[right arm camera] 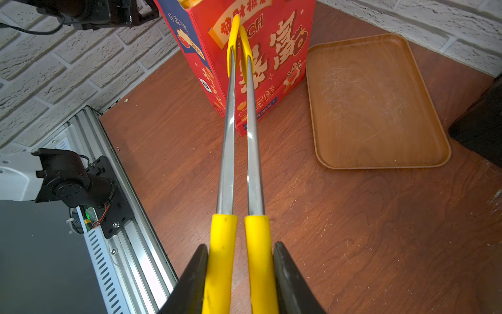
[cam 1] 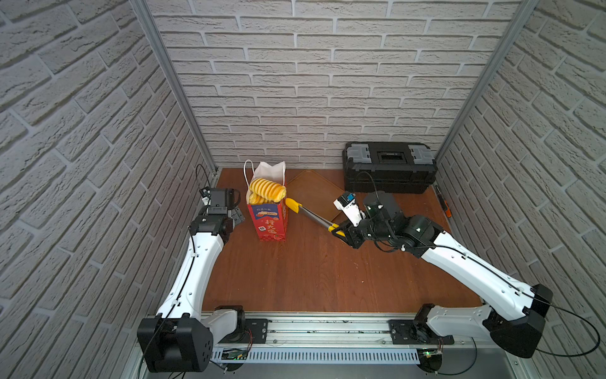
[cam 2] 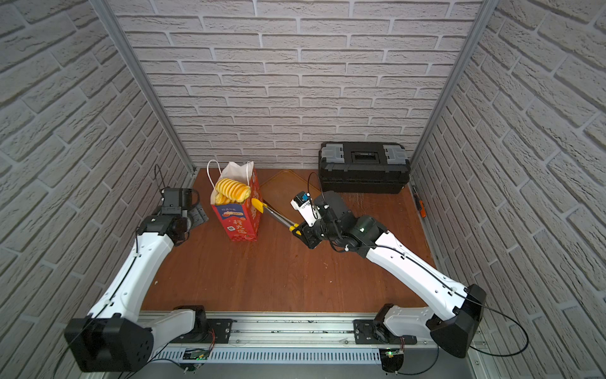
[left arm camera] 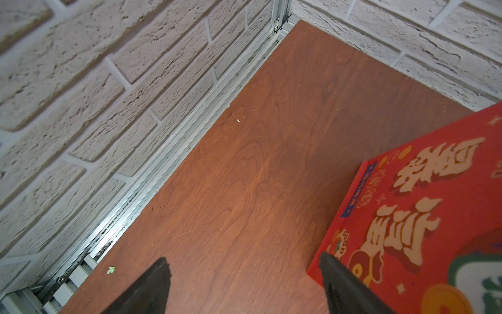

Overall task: Pack bread into a paper bag
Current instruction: Place the fake bread in the paper bag.

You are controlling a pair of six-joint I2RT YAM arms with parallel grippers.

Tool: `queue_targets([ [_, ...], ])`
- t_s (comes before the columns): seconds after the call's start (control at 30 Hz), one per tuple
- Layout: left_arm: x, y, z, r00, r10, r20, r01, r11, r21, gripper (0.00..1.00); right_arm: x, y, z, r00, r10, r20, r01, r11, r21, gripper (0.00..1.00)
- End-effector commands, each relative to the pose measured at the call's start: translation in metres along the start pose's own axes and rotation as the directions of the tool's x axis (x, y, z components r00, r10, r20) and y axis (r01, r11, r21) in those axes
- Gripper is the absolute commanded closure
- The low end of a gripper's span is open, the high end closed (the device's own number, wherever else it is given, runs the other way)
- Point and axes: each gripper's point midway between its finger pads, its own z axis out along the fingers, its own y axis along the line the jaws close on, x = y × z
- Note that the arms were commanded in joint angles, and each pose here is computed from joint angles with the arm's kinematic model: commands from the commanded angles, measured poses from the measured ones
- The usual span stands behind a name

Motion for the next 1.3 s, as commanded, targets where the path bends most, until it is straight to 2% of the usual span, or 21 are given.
queue_targets([
  [0.0,-0.006,-0.006,0.000,0.999,-0.021,0.025,0.020,1.000,0.018,0.12,-0.054,0.014,-0.020,0.983,-0.059,0.171,0.066,0.997,-0.035,0.98],
  [0.27,-0.004,-0.005,0.002,1.000,-0.023,0.021,0.023,1.000,0.015,0.12,-0.092,0.021,-0.040,0.956,-0.126,0.264,0.139,0.990,-0.029,0.98],
  [0.67,-0.003,-0.006,0.003,1.000,-0.019,0.016,0.019,1.000,0.015,0.11,-0.104,0.021,-0.047,0.940,-0.131,0.314,0.141,0.990,-0.010,0.98],
  [0.8,-0.003,-0.005,0.002,1.000,-0.018,0.017,0.018,1.000,0.014,0.11,-0.109,0.022,-0.058,0.919,-0.138,0.369,0.150,0.989,-0.003,0.98],
  [0.9,-0.005,-0.004,0.000,0.999,-0.021,0.029,0.020,1.000,0.016,0.12,-0.112,0.016,-0.079,0.878,-0.152,0.455,0.143,0.988,0.055,0.98],
  [0.97,-0.009,-0.004,-0.002,0.999,-0.024,0.047,0.023,1.000,0.019,0.12,-0.112,-0.006,-0.090,0.853,-0.150,0.499,0.073,0.983,0.171,0.98],
  [1.07,-0.017,-0.005,-0.008,0.995,-0.032,0.093,0.029,0.999,0.035,0.11,-0.100,-0.053,-0.098,0.858,-0.155,0.491,-0.059,0.918,0.393,0.98],
  [1.2,-0.023,-0.003,-0.010,0.992,-0.026,0.121,0.023,0.999,0.026,0.10,-0.069,-0.125,-0.104,0.875,-0.050,0.482,-0.287,0.749,0.597,0.98],
  [1.27,-0.023,-0.001,-0.007,0.993,-0.009,0.115,0.009,1.000,-0.004,0.10,-0.044,-0.165,-0.107,0.861,0.060,0.505,-0.418,0.648,0.636,0.98],
])
